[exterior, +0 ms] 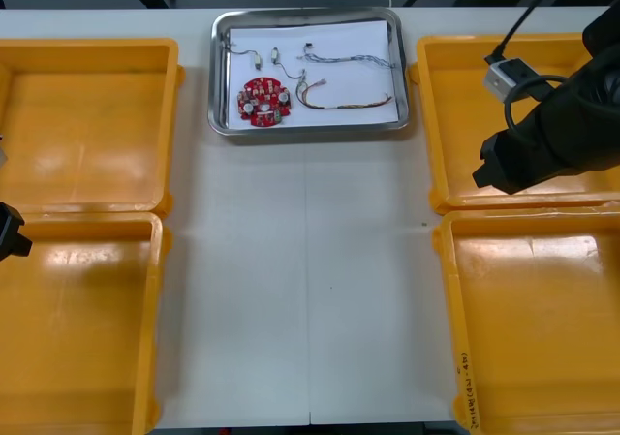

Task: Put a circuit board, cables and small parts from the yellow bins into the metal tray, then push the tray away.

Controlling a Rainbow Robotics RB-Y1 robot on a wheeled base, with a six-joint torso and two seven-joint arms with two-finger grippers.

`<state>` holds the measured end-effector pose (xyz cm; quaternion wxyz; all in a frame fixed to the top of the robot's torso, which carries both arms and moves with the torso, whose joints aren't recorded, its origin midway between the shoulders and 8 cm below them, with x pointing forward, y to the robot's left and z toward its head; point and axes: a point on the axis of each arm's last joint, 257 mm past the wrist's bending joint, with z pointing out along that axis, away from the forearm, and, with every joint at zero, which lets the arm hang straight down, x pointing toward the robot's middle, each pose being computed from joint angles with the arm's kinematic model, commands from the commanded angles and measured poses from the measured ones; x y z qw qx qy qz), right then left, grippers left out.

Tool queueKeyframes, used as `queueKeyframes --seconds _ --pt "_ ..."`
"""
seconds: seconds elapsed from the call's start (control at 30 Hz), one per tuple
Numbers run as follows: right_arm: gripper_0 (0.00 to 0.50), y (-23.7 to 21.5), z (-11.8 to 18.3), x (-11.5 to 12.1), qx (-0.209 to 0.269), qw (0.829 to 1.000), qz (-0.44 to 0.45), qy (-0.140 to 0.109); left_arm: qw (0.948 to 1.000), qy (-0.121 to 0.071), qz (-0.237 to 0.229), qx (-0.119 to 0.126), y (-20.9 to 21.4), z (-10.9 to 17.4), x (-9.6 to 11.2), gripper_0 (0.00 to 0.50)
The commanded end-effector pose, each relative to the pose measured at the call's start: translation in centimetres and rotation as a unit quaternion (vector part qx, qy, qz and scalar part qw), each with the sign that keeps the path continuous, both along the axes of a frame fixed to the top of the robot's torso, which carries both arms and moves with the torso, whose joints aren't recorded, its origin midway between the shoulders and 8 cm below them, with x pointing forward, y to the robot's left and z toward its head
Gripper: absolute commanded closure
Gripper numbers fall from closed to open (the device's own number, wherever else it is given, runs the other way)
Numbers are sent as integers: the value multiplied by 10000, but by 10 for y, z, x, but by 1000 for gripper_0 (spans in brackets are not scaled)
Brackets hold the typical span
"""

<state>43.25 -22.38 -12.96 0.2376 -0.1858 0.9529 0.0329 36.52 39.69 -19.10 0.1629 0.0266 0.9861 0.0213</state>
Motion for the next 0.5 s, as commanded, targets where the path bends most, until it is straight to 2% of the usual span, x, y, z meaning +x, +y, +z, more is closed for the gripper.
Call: queueKeyframes --seconds 0.03,0.23,0.5 --pt "0 -35 3 -9 79 9985 -537 -70 9998 -16 -157 95 7 1 -4 0" --pt "0 -59 -11 -24 284 9937 -1086 51 9998 -16 -157 95 7 1 -4 0" --pt "0 -88 -28 -42 205 9886 -1485 143 9998 -16 -157 95 7 1 -4 0"
